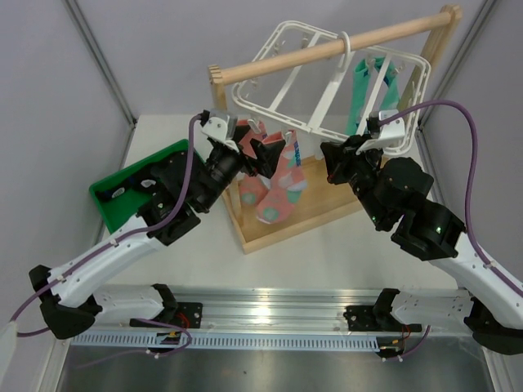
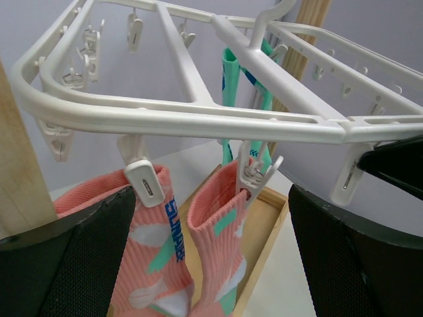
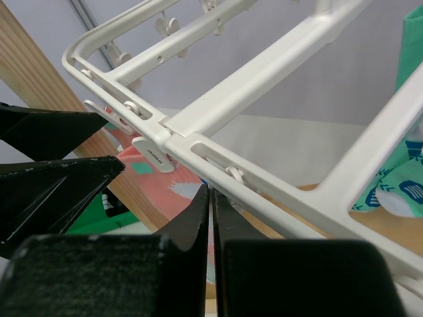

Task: Clip the socks to the hanger
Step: Open the clamp at the hanger.

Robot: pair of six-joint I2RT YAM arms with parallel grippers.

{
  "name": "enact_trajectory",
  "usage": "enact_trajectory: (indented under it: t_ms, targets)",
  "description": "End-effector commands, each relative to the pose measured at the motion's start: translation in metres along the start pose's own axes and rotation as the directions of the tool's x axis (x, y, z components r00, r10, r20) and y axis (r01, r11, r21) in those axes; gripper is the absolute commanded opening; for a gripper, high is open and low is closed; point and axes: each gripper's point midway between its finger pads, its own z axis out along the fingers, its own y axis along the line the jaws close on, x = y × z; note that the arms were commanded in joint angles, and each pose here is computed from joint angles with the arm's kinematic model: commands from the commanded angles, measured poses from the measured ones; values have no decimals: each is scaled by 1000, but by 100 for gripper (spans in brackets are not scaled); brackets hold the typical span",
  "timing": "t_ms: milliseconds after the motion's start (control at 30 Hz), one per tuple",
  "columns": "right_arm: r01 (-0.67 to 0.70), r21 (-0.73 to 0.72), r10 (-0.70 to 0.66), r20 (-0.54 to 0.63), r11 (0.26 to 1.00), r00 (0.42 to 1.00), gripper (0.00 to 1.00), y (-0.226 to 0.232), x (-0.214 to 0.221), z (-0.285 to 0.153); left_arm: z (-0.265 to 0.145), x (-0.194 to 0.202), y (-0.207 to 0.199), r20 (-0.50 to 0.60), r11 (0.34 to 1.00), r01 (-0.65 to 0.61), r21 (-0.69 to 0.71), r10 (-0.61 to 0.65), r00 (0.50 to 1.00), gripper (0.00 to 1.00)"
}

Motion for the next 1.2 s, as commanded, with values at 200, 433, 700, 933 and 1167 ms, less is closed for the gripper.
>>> enact_trajectory:
  t_ms: [200,433,700,933,1167]
  targets:
    - [-74,-74,77,34,995,996,0,18,-22,-1,-32,-27,-32,20,972,-18,235,13,1000,99]
    - [-97,-129,102,31,987,994,0,30,-26,-2,-63,-18,-73,-47,874,-15,485,43,998,99]
    - [-111,-161,117,26,981,993,0,37,-27,-2,-46,7,-93,-133,860,15,511,61,989,100]
    - [-125,-173,131,24,977,991,0,37,-28,-6,-7,19,-99,-127,904,-30,427,92,988,96]
    - [-132,-181,138,23,975,990,0,37,-29,-9,14,18,-88,-77,941,-65,332,95,992,83]
